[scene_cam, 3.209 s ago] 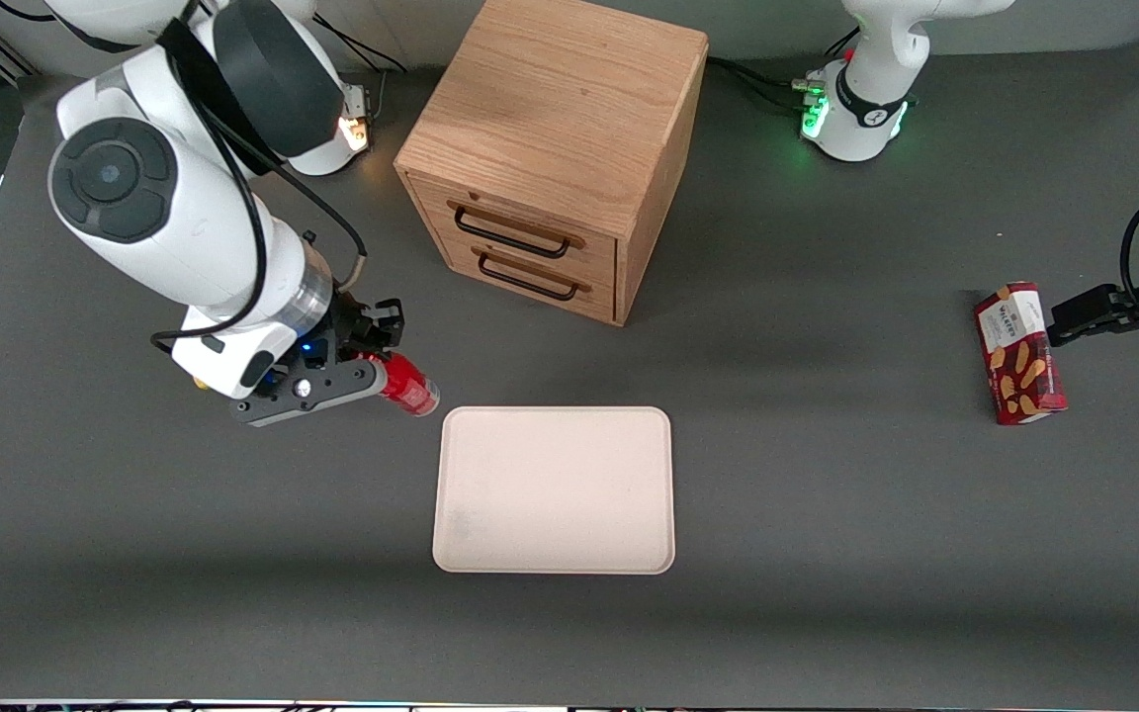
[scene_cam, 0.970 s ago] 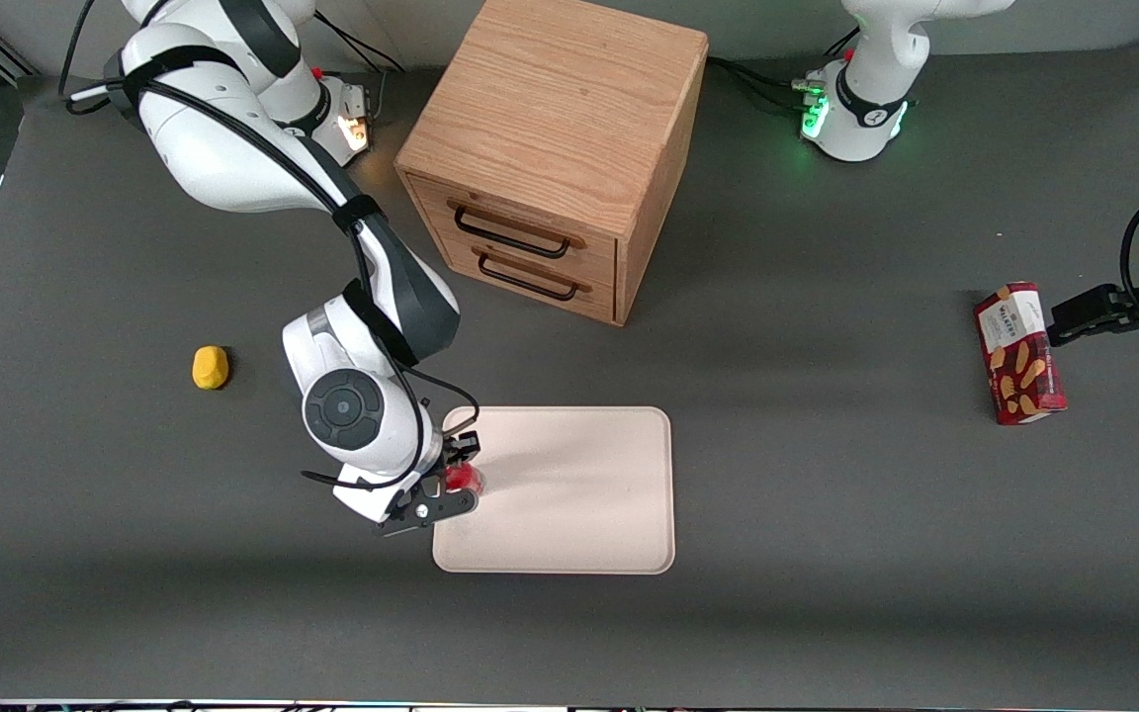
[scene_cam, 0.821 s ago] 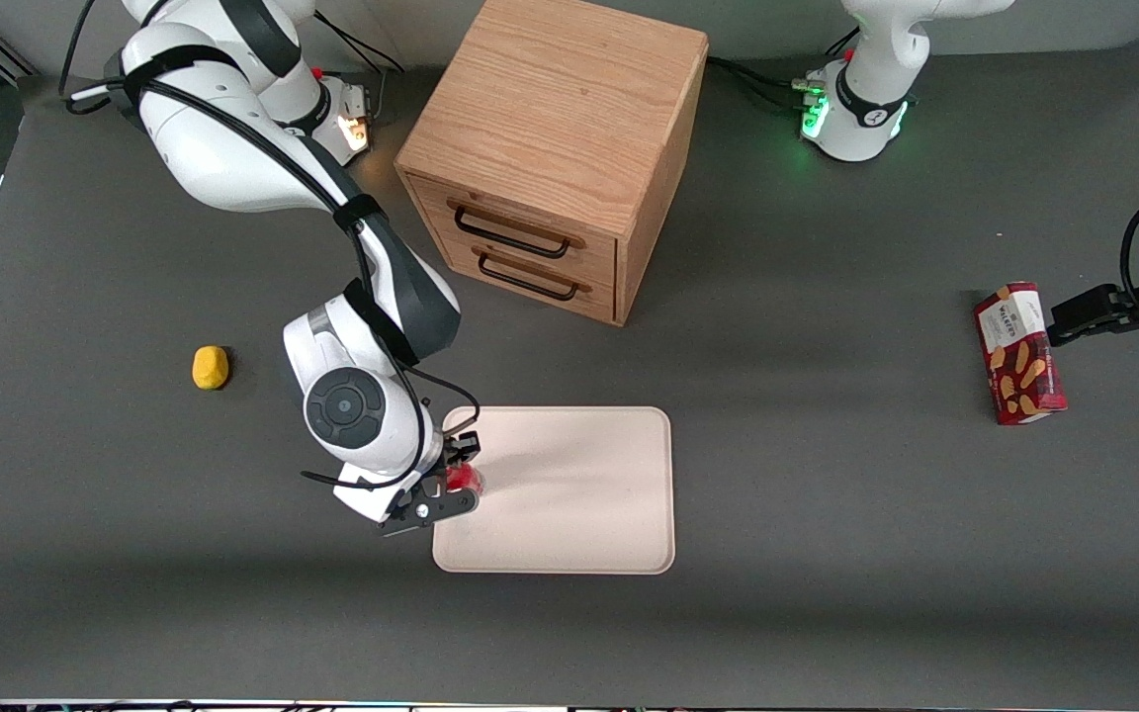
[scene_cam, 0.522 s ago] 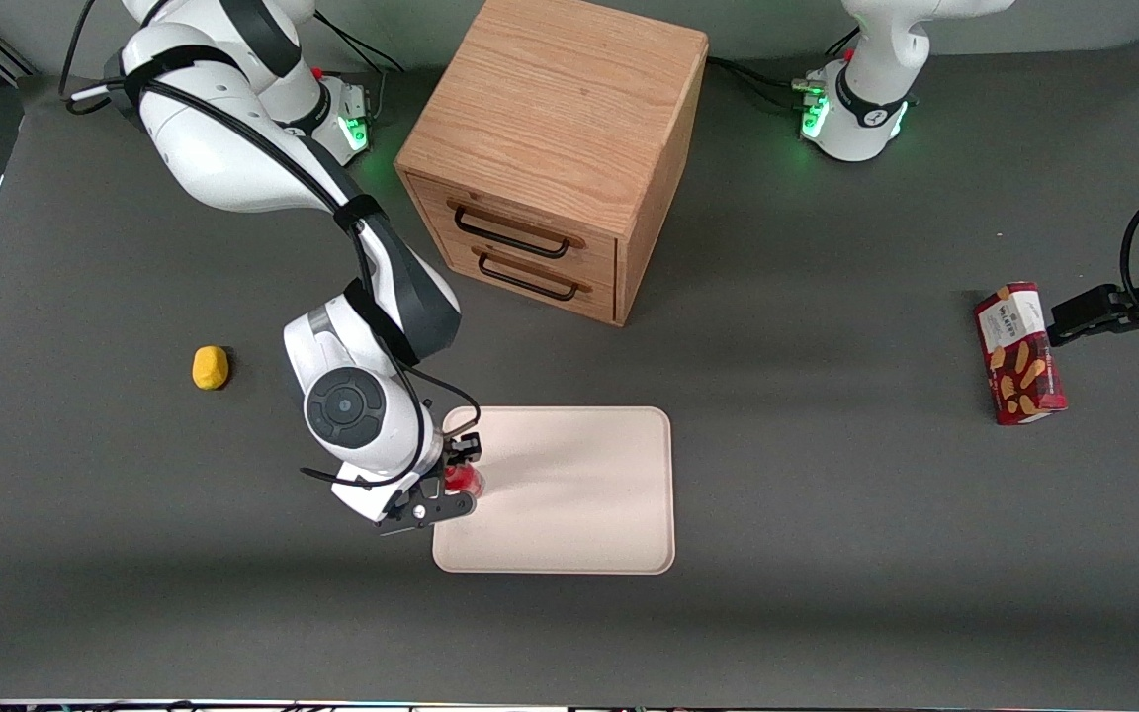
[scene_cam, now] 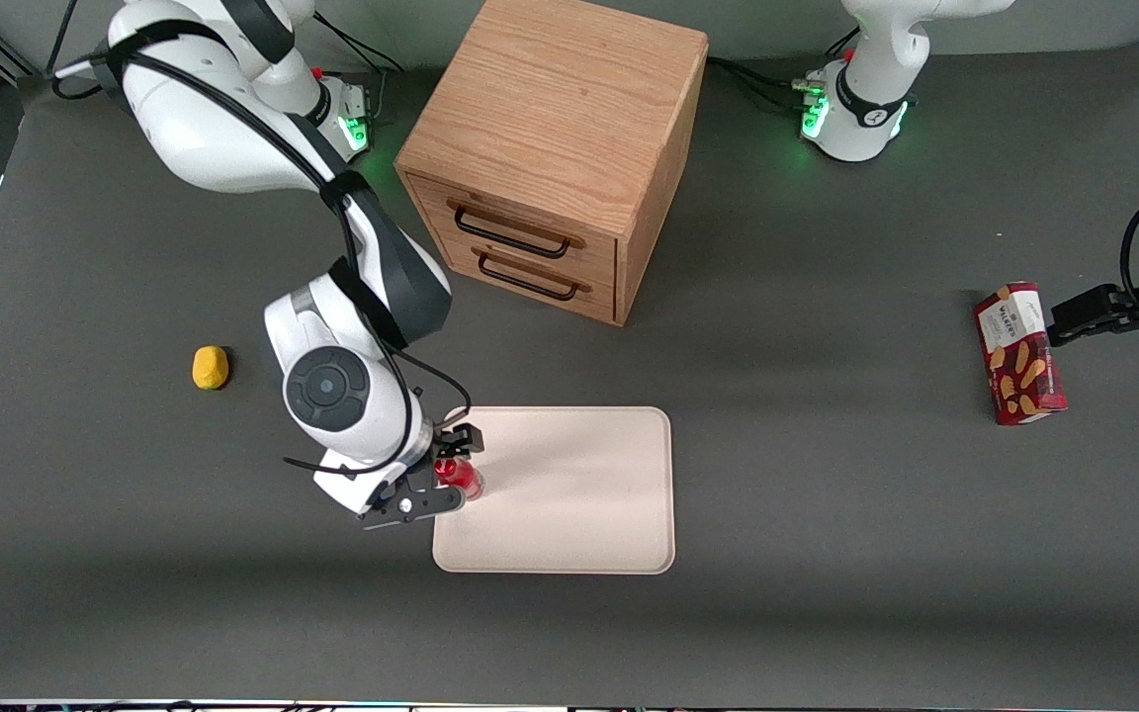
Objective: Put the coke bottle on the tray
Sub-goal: 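Lower the bottle upright onto the tray and open the right gripper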
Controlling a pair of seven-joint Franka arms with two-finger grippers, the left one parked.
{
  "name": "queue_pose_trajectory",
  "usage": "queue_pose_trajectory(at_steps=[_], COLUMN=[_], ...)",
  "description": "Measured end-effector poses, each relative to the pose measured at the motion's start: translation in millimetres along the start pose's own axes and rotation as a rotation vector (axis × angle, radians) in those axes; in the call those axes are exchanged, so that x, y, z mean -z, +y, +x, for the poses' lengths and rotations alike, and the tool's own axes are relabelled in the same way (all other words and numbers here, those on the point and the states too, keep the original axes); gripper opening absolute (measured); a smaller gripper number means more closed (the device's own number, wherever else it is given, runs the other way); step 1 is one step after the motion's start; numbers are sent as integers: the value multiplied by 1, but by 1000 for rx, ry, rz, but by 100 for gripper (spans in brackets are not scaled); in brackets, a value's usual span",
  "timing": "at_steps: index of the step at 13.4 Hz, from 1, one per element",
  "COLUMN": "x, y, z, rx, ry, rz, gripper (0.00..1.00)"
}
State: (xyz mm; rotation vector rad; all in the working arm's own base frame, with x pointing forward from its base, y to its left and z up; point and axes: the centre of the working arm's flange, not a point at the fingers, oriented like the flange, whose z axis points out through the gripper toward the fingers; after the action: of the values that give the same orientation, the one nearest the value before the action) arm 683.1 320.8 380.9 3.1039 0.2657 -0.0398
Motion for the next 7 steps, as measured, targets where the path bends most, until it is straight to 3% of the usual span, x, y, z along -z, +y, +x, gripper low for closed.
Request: queue_pose_trajectory(at_steps=[7], x=[144], y=[26], z=[-60], rx=[-24], ry=[-45], rz=[-63], gripper=[100])
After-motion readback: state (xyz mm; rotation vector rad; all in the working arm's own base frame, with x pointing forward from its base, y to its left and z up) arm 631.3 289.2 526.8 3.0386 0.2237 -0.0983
